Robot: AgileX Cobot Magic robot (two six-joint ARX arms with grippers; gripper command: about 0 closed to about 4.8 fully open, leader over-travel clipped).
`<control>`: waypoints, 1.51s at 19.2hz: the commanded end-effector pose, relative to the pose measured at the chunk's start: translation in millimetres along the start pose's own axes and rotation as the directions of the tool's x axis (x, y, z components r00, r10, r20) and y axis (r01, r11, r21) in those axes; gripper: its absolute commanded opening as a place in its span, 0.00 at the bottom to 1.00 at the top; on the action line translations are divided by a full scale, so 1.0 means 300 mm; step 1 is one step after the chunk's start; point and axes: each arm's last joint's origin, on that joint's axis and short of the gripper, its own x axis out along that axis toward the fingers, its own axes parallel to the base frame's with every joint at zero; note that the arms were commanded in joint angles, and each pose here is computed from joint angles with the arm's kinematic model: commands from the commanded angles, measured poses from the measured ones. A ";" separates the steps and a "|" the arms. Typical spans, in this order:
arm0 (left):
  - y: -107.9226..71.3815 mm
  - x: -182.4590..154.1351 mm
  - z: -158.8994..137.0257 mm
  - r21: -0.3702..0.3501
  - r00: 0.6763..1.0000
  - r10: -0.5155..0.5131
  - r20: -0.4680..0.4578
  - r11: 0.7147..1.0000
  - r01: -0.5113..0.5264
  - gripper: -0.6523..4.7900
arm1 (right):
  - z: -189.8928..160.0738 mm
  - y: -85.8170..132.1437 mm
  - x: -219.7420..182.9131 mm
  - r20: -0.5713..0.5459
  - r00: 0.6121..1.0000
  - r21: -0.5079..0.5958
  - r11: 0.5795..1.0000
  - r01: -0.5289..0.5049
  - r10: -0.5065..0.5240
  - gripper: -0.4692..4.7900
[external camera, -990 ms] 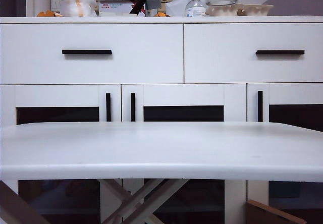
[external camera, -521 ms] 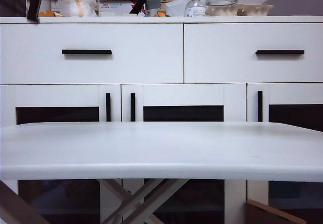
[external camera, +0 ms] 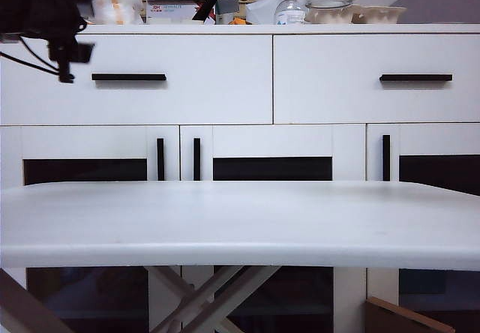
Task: Pick up a can of beer from the white table, open the left drawer, place the beer inside the drawer, and finally close the drawer.
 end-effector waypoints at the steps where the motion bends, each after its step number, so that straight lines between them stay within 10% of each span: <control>1: -0.015 0.068 -0.009 -0.007 0.999 -0.037 -0.029 0.999 0.037 1.00 | 0.041 0.001 -0.010 0.083 0.997 -0.016 1.000 0.000 0.001 0.39; 29: 0.157 0.424 -0.047 -0.067 0.994 0.047 -0.094 0.996 -0.053 1.00 | 0.042 0.001 -0.010 0.084 0.996 -0.016 1.000 0.000 0.001 0.39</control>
